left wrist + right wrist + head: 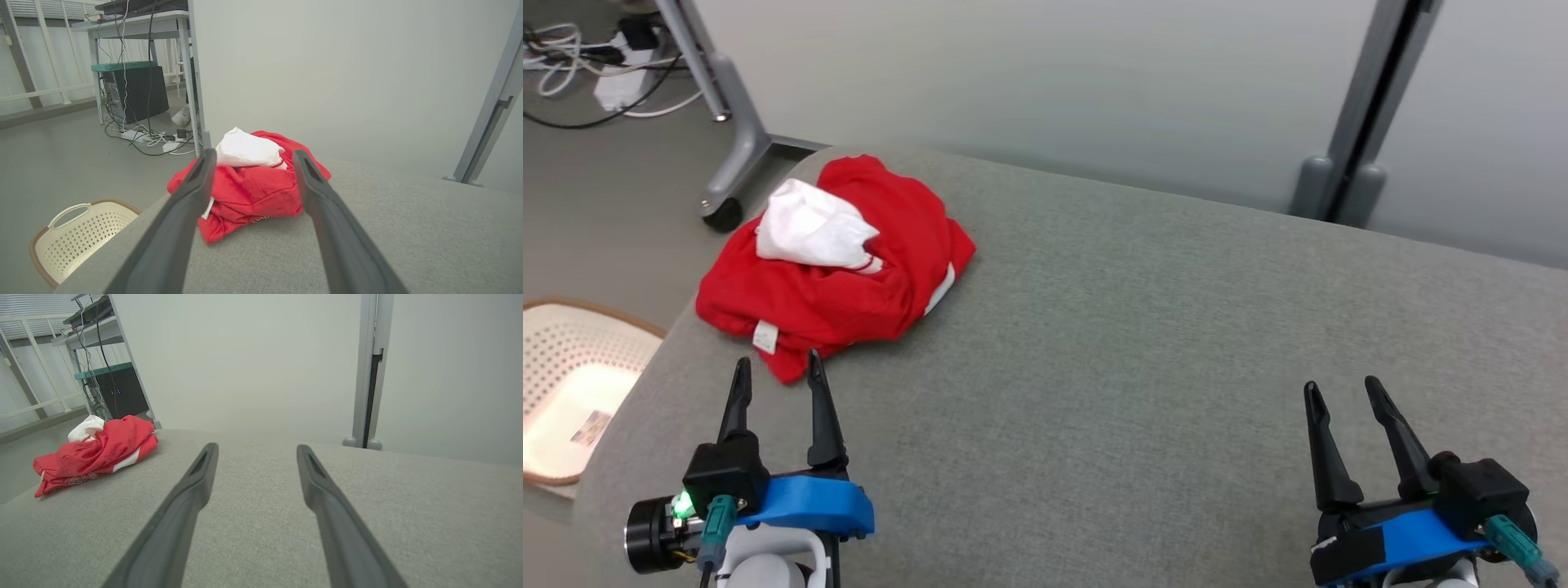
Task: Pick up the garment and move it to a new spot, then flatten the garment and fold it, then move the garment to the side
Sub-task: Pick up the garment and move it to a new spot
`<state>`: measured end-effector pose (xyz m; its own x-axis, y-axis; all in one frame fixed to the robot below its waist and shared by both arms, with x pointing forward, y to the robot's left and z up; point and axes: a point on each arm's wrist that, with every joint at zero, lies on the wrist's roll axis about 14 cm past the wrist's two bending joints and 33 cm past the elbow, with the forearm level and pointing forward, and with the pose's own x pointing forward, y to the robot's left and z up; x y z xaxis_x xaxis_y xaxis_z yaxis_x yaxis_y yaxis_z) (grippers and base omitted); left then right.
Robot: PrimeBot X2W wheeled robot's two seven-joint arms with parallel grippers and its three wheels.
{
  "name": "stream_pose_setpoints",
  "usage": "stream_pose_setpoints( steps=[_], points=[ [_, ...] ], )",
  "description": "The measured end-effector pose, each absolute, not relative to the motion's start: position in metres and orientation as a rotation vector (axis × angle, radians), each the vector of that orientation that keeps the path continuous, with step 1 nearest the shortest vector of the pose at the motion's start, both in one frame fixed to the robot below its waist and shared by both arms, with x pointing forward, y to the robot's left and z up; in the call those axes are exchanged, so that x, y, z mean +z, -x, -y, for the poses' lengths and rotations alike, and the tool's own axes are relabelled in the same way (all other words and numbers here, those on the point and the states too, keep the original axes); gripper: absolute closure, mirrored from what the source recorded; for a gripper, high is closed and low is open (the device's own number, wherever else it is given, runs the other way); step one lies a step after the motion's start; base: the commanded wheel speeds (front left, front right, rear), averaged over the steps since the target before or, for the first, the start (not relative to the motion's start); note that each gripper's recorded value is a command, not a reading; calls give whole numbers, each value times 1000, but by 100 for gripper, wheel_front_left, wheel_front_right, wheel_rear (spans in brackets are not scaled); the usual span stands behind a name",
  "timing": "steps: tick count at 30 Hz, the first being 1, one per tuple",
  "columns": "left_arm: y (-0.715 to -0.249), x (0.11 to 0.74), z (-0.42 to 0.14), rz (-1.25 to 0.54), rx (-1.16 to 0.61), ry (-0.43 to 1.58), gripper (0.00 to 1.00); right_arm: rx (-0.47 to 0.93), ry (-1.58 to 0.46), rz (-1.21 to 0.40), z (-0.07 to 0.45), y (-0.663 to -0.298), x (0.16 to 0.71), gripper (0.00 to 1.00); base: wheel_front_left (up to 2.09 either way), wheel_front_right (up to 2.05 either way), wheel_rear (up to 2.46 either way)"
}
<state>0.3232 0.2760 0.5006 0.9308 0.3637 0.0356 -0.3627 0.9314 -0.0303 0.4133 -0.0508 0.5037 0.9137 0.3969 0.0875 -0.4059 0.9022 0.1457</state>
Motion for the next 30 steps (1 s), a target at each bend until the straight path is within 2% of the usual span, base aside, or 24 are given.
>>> stream_pose_setpoints(
  steps=[10,18,24,28,30],
  points=[
    [-279,493,-317,17,539,20,0,563,-163,28,-5,-422,497,0,0,0,0],
    [-272,490,-324,5,572,21,0,594,-164,14,-17,-425,493,0,0,0,0],
    [-296,499,-322,28,532,11,0,555,-154,0,-3,-429,486,0,0,0,0],
    [-331,520,-329,77,491,-23,0,513,-143,-7,12,-437,481,0,0,0,0],
    [-365,534,-335,105,457,-44,0,477,-131,-13,24,-446,477,0,0,0,0]
  ],
)
